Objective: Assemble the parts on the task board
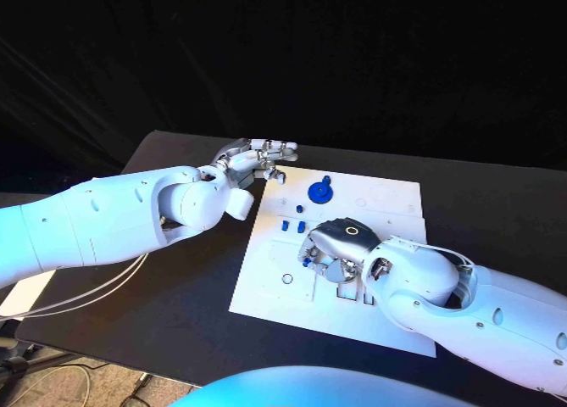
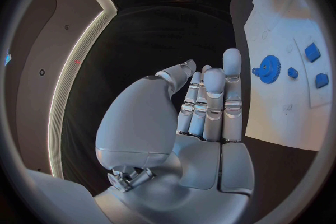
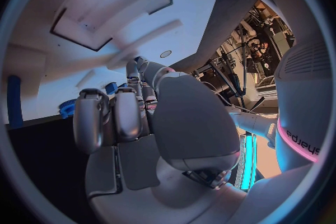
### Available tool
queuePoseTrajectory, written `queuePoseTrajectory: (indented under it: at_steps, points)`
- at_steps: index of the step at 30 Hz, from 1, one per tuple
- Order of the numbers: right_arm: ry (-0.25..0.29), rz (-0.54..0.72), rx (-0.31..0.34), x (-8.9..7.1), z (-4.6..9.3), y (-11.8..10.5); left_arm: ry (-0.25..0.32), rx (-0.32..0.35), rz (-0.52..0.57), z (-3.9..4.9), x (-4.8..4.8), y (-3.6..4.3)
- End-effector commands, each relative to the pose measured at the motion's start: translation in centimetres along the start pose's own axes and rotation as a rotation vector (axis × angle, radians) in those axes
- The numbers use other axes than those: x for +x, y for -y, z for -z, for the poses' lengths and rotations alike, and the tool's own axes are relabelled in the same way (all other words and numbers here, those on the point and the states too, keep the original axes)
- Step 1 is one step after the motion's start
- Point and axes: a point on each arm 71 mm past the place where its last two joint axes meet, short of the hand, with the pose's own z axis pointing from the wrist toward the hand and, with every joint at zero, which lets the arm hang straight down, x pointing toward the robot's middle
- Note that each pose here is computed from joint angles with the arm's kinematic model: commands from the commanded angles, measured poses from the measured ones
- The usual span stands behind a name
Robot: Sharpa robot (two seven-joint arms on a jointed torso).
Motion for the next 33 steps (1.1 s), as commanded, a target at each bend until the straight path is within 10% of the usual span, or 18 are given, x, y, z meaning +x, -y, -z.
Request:
queuePoseTrajectory:
  at_steps: [1, 19, 33]
  points:
    - [-0.048, 0.021, 0.015, 0.6, 0.0, 0.0, -0.027, 0.005, 0.001, -0.02, 0.34, 0.05]
    - [0.047, -0.004, 0.078, 0.2, 0.4, 1.0, -0.030, -0.001, -0.001, 0.06, 0.26, 0.04]
    - [0.073, 0.019, 0.181, -3.8, 4.6, 4.8, -0.022, -0.001, -0.014, 0.26, -0.15, 0.11]
